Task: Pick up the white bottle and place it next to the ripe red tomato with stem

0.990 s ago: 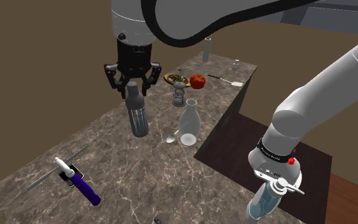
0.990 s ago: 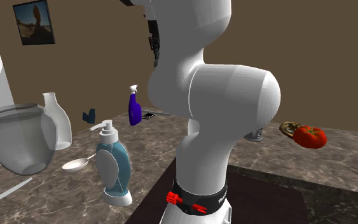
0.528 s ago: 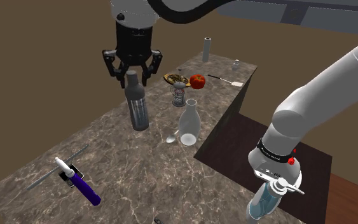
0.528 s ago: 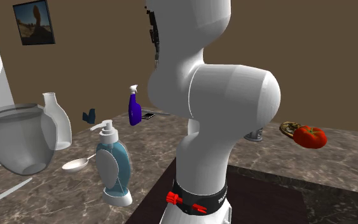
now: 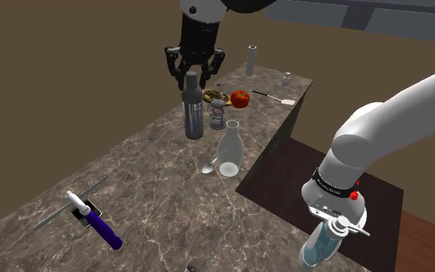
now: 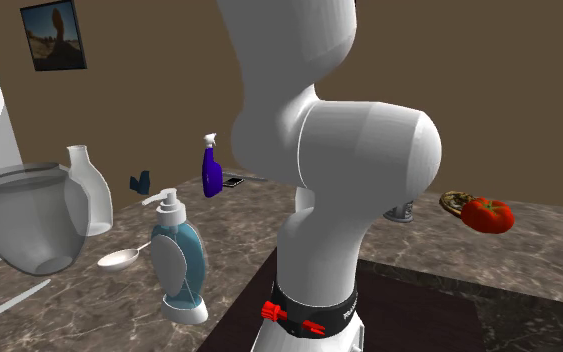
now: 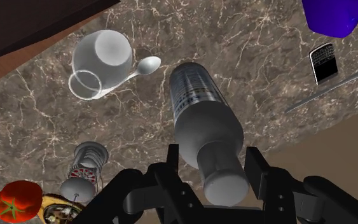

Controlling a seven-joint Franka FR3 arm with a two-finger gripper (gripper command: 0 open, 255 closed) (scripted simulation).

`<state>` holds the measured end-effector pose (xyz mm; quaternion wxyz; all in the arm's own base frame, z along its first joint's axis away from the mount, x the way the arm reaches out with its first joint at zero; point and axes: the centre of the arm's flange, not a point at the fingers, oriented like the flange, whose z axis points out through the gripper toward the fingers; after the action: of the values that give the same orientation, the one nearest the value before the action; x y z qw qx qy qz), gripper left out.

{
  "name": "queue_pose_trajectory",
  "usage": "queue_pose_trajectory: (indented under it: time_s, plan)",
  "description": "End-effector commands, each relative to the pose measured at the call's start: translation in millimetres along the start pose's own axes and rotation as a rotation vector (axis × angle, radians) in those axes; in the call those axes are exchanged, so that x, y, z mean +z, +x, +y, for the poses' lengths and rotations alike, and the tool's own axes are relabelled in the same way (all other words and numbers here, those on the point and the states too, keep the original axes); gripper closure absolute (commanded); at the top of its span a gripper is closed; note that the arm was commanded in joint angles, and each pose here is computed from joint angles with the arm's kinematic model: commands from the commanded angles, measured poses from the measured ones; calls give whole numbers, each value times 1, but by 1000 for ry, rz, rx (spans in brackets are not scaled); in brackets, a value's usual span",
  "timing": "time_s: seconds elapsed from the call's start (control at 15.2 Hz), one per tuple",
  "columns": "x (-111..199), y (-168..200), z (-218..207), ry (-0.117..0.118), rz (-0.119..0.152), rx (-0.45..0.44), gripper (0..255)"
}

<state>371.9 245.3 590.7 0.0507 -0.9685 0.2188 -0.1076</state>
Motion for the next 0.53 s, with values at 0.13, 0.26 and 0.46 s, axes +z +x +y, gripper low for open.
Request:
queue_pose_trajectory:
  time_s: [0.13, 0.26, 0.46]
  plan:
    - [-4, 26, 47, 2, 0, -2, 255]
    - [-5, 38, 70, 2, 0, -2, 255]
    - [-7, 57, 105, 1, 0, -2, 255]
